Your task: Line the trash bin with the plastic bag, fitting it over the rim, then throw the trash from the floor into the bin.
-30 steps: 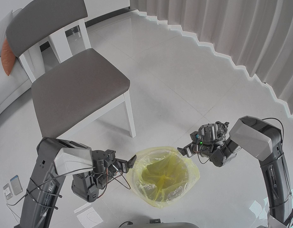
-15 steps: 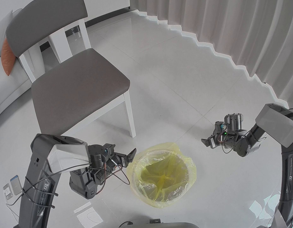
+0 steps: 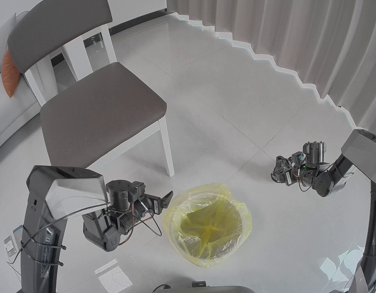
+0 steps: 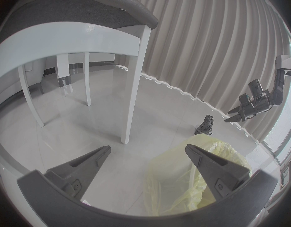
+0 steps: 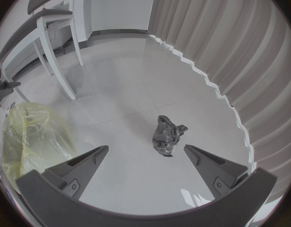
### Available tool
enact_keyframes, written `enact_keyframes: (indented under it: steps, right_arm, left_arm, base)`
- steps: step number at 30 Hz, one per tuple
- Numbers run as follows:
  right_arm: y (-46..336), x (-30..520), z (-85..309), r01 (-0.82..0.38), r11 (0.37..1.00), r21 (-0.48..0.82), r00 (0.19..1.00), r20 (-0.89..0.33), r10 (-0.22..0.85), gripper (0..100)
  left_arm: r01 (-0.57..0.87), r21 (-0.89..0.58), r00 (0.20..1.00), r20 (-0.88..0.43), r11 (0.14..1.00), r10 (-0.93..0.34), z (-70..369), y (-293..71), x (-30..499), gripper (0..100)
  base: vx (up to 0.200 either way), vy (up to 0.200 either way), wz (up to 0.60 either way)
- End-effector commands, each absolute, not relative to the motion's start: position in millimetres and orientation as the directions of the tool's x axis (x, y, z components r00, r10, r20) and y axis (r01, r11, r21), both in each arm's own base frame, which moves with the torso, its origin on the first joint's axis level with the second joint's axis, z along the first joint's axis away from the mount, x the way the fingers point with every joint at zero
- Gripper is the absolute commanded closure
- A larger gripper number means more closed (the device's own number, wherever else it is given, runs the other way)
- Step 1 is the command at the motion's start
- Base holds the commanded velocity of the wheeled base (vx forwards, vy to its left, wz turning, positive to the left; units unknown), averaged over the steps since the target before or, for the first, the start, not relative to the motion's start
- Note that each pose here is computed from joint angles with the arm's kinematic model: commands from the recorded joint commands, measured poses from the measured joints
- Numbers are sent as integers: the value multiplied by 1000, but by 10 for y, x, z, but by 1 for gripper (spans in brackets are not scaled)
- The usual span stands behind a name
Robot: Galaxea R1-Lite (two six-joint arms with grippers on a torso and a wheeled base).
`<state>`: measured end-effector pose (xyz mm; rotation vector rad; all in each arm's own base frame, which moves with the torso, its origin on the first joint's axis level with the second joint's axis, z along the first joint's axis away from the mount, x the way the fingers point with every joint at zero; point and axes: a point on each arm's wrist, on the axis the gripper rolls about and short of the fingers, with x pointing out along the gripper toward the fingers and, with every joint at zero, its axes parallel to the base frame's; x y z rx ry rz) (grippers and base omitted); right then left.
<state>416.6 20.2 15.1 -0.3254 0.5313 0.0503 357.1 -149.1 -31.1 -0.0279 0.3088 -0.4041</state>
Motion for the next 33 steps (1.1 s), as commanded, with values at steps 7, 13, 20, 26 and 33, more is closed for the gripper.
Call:
enact_keyframes:
  steps: [7,13,20,26,33]
  right_arm:
    - [164,4126,191,-2,924,-383,874,-450,-184,0]
    - [116,4181,109,31,912,-410,881,-419,-219,0]
    - [-96,4423,-299,50,906,-421,859,-444,-254,0]
    - [-198,4723,-485,41,917,-397,866,-444,-231,0]
    - [-201,4965,-618,30,954,-299,863,-474,-176,0]
  left_arm:
    - [345,57,893,-328,937,-309,653,-1339,3320,0]
    - [270,111,919,-326,956,-222,1187,-1246,3120,0]
    - [197,117,935,-321,973,-150,1239,-1107,3044,0]
    - [208,107,946,-275,972,-172,1291,-1220,3247,0]
    - [231,104,942,-274,967,-195,1268,-1315,3254,0]
  base:
    - [0,0,0]
    - [0,0,0]
    - [0,0,0]
    - [0,0,0]
    - [0,0,0]
